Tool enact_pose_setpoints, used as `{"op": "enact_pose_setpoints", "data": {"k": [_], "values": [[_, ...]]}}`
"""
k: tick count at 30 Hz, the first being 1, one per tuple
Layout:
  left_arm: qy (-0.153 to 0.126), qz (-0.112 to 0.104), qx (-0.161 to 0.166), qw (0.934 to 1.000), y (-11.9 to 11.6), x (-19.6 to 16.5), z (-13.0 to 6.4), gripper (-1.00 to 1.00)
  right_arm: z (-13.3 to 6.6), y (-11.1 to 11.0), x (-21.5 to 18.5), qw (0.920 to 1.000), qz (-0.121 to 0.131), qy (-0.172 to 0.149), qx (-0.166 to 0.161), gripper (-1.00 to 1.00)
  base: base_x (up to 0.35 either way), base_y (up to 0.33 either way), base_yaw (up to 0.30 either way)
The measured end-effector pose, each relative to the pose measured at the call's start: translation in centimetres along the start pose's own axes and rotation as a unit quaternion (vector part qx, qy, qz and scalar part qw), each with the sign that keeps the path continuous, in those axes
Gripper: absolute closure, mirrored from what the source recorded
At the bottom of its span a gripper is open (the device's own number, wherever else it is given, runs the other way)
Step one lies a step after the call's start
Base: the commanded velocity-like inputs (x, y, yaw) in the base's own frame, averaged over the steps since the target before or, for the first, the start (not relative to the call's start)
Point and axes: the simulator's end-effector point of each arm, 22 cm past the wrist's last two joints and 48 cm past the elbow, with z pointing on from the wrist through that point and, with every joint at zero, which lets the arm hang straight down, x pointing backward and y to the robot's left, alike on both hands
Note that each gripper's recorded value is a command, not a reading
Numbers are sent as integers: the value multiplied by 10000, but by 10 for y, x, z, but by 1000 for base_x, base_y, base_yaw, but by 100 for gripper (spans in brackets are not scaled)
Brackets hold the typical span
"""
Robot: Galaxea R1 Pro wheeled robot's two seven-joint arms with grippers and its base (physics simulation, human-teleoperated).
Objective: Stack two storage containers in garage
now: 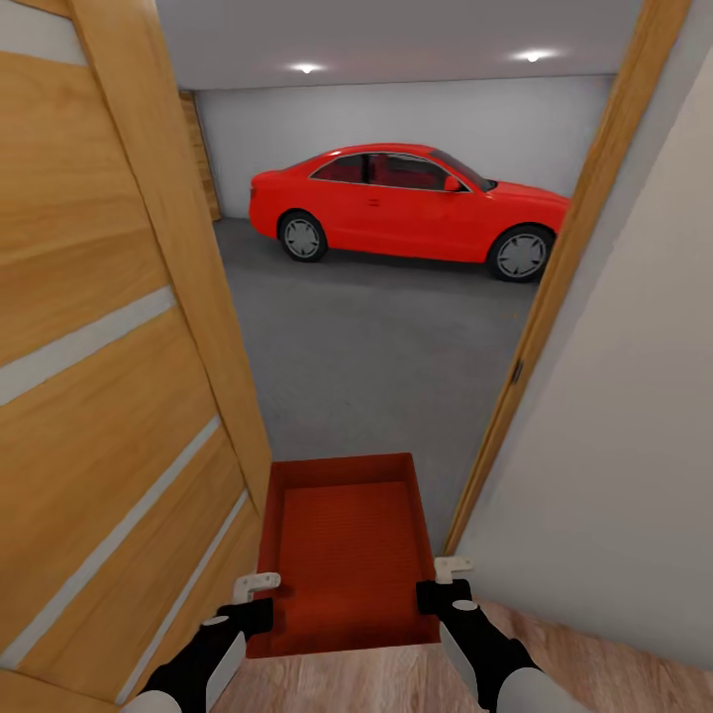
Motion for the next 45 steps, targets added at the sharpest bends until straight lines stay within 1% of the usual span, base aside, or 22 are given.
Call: {"op": "enact_pose_setpoints", "data": {"k": [7, 23, 28, 35, 45], "values": [[2, 4, -1, 10000, 0, 0, 0, 100, 0, 0, 0, 10000, 5, 3, 4, 100, 14, 16, -47], [3, 8, -1, 10000, 0, 0, 0, 100, 0, -1, 1, 10000, 8, 4, 6, 100, 0, 0, -185], [2, 8, -1, 10000, 0, 0, 0, 100, 0, -1, 1, 10000, 8, 4, 6, 100, 13, 26, -33], [0, 6, -2, 10000, 0, 0, 0, 100, 0, 0, 1, 10000, 8, 2, 4, 100, 150, 215, -2], [4, 9, 2, 10000, 0, 0, 0, 100, 0, 0, 1, 10000, 8, 5, 4, 100, 18, 19, -11]]}}
